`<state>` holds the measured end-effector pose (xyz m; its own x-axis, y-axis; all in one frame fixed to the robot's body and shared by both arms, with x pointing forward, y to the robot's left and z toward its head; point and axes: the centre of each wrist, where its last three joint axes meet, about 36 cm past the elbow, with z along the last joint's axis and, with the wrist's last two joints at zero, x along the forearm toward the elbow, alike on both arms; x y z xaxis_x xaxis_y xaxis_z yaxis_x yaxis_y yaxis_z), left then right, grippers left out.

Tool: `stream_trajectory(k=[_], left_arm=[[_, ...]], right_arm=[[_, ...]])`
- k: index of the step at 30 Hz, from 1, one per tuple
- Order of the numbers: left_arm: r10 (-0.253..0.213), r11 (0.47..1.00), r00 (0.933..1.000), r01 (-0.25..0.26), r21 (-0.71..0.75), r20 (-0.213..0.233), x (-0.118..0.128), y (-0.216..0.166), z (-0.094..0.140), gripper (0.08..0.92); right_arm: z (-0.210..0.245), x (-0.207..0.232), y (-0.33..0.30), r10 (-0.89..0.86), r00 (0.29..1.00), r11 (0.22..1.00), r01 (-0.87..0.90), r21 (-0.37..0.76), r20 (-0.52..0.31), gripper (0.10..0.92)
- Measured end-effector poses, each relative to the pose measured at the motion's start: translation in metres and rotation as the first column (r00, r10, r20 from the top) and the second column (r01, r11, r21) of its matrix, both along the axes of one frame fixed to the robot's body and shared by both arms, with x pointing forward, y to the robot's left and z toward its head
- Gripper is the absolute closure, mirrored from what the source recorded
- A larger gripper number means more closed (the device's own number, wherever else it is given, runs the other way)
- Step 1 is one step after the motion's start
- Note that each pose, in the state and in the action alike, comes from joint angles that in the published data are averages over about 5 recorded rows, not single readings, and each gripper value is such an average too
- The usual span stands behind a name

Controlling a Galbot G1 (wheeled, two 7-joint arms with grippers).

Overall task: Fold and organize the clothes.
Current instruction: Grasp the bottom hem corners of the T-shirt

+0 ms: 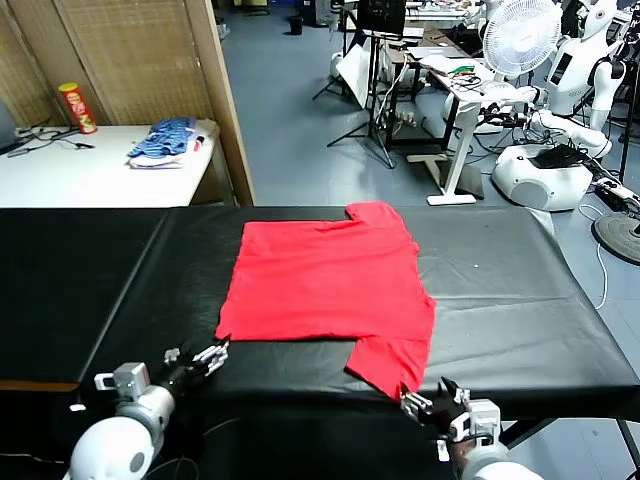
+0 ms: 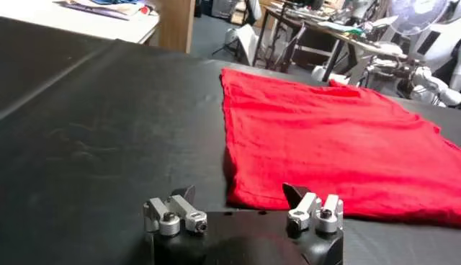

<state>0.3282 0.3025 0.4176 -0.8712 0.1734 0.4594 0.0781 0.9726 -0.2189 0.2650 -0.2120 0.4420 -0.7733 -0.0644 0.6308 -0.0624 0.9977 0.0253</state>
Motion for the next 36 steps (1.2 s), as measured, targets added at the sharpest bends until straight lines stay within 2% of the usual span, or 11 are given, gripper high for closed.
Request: stream_trajectory(k=[2,4,11,15,17,22,25,29,32,36], left_arm=[[0.006,1.000,1.0000,-0.006,-0.014,-0.001,0.001,0.000,-0.001,0.201],[0.018,0.999,0.9998,-0.019,-0.035,-0.005,0.003,-0.001,-0.002,0.201],[0.042,0.998,0.9988,-0.043,-0.044,-0.025,0.009,-0.001,-0.011,0.212],[0.049,0.998,0.9982,-0.051,-0.038,-0.034,0.010,0.000,-0.017,0.355],[0.047,0.998,0.9983,-0.049,-0.040,-0.033,0.009,-0.001,-0.018,0.470],[0.022,0.998,0.9996,-0.023,-0.061,-0.020,0.003,-0.004,-0.016,0.753],[0.011,0.997,0.9999,-0.011,-0.072,-0.008,0.000,-0.008,-0.012,0.862],[0.010,0.997,1.0000,-0.010,-0.072,0.002,-0.007,-0.011,-0.005,0.874],[0.028,0.998,0.9996,-0.028,-0.060,0.003,-0.016,-0.012,0.001,0.874],[0.047,0.998,0.9989,-0.047,-0.049,-0.004,-0.036,-0.012,0.009,0.874]], right_arm=[[-0.001,0.000,0.001,0.001,1.000,1.000,-0.001,-0.001,-0.002,0.265],[-0.003,0.001,0.002,0.001,1.000,1.000,-0.001,-0.001,-0.005,0.340],[-0.010,0.002,0.008,-0.001,1.000,1.000,0.001,0.006,-0.019,0.693],[-0.009,-0.001,0.010,-0.006,1.000,1.000,0.006,0.011,-0.022,0.869],[-0.007,-0.003,0.010,-0.014,1.000,1.000,0.014,0.007,-0.021,0.899],[0.002,-0.010,0.004,-0.034,0.999,0.999,0.034,-0.009,-0.012,0.901],[0.011,-0.016,0.002,-0.042,0.999,0.999,0.042,-0.022,-0.003,0.901],[0.022,-0.025,-0.002,-0.044,0.999,0.998,0.044,-0.034,0.008,0.901],[0.028,-0.029,-0.008,-0.039,0.999,0.999,0.040,-0.037,0.014,0.901],[0.029,-0.026,-0.018,-0.029,0.997,0.999,0.031,-0.023,0.072,0.901]])
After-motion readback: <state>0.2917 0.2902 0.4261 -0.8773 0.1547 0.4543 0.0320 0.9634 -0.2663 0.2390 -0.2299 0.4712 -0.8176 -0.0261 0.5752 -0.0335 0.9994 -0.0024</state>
